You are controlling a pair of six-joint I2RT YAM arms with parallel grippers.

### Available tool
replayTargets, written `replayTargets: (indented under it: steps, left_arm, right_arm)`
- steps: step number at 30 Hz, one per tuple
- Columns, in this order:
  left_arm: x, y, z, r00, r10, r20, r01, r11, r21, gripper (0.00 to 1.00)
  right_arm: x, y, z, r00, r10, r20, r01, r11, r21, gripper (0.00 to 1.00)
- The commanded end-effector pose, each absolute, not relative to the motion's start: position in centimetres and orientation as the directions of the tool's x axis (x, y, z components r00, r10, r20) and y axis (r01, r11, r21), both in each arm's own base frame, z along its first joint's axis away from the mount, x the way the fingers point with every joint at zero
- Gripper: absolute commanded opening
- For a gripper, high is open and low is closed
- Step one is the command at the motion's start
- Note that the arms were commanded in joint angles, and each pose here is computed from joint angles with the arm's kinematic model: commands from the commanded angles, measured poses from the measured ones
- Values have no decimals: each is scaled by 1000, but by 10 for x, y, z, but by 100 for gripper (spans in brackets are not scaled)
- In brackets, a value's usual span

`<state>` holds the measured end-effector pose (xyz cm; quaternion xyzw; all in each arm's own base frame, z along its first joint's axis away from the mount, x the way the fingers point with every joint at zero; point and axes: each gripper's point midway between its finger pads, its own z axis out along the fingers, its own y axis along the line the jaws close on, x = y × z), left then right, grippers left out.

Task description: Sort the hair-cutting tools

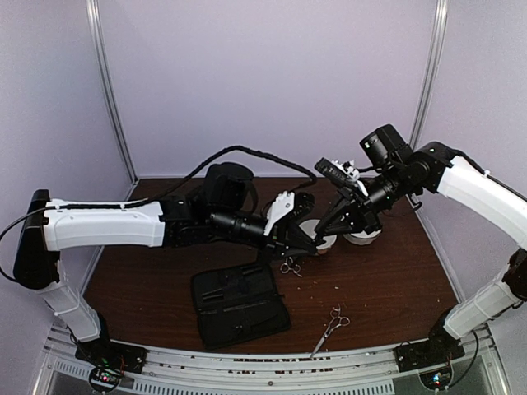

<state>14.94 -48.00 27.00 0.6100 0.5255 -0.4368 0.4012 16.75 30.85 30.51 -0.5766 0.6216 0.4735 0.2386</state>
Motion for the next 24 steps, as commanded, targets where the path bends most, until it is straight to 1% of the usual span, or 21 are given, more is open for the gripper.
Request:
replayTargets:
  steps: [1, 3, 6, 11, 13, 14, 15, 21, 24]
  left_arm:
    - [160, -473, 275, 43, 312, -949, 999, -28, 36, 9]
    - [165, -467, 263, 1, 358, -934, 1000, 22, 9, 7]
    - [169, -455, 235, -83, 432, -898, 994, 96, -46, 5]
    - [165, -430, 179, -235, 551, -801, 968, 210, -139, 6]
    - [162, -424, 161, -283, 571, -770, 955, 242, -171, 6]
    - [163, -418, 144, -336, 587, -737, 936, 291, -196, 6]
    - [162, -416, 137, -344, 597, -725, 934, 299, -197, 5]
    - [160, -414, 108, -347, 642, -684, 935, 291, -202, 6]
    - [158, -418, 99, -345, 645, -682, 937, 276, -213, 6]
  right_arm:
    - [175, 305, 300, -211, -490, -846, -958, -70, 280, 15]
    - [180, 302, 300, -223, -473, -852, -961, -38, 272, 23]
    - [191, 295, 293, -242, -450, -859, -966, 34, 255, 28]
    - [210, 281, 271, -290, -411, -864, -957, 135, 257, 31]
    - [222, 276, 253, -316, -423, -849, -946, 212, 247, 31]
    - [236, 271, 234, -343, -426, -837, -927, 299, 227, 31]
    - [240, 270, 228, -353, -422, -835, -920, 322, 225, 31]
    - [238, 278, 186, -446, -441, -779, -891, 305, 337, 30]
    - [238, 280, 159, -470, -473, -745, -881, 304, 363, 30]
